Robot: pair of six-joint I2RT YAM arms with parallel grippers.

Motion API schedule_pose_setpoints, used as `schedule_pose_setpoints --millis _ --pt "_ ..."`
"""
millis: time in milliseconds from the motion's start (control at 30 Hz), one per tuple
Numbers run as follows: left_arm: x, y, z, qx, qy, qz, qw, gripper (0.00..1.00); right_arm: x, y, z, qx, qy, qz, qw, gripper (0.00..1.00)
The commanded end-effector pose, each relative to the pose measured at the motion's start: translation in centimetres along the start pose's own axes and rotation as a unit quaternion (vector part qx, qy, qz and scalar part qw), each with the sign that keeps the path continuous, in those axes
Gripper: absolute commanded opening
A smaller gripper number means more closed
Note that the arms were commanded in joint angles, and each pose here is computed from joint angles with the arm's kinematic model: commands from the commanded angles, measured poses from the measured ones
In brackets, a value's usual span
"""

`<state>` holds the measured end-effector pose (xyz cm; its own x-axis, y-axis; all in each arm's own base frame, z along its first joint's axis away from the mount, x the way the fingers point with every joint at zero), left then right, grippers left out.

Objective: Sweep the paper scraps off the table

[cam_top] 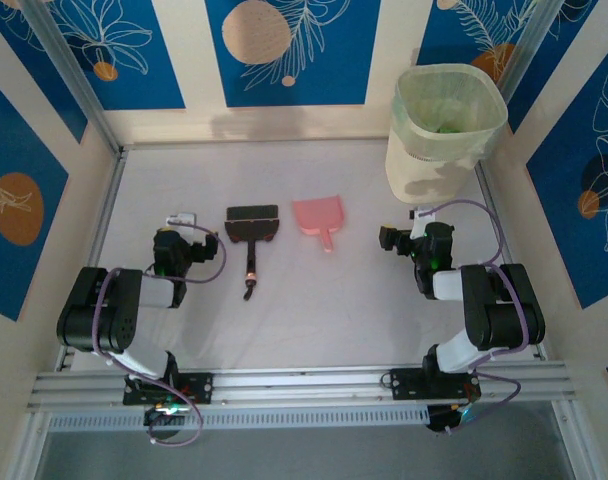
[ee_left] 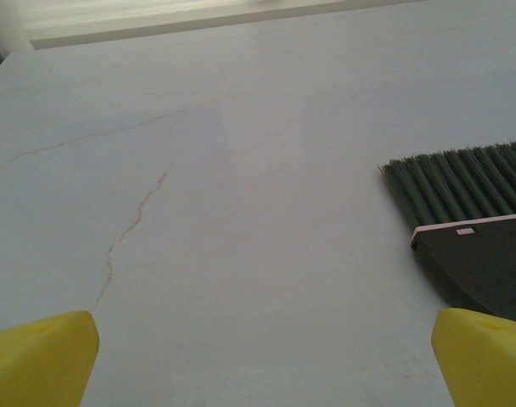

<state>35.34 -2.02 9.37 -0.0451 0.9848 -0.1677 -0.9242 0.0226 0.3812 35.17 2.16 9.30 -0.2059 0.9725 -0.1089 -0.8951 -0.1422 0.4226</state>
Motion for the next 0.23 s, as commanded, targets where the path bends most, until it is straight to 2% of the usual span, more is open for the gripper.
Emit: schedule_pose_setpoints --millis 0,200 --pt "-0.42 -0.33 1.02 -0.016 -0.005 -0.014 1.0 1.0 -0.52 -0.03 1.6 -0.029 0.003 -0.013 1.0 0.99" --pt "-0.39 -0.05 1.06 -0.022 -0.005 -0.015 1.0 1.0 -0.52 -0.03 1.62 -0.029 0.003 -0.012 0.999 0.99"
Point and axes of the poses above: each hand's point on the last joint's axis, 136 mm out from that joint toward the fingers, its own y axis back along the fingers, its own x axis along the line the jaws close on, z = x × y, the point moved 4 cm from there along y, back along the fingers, and after that the axes turned 15 degrees about y, right-handed, at the moved point
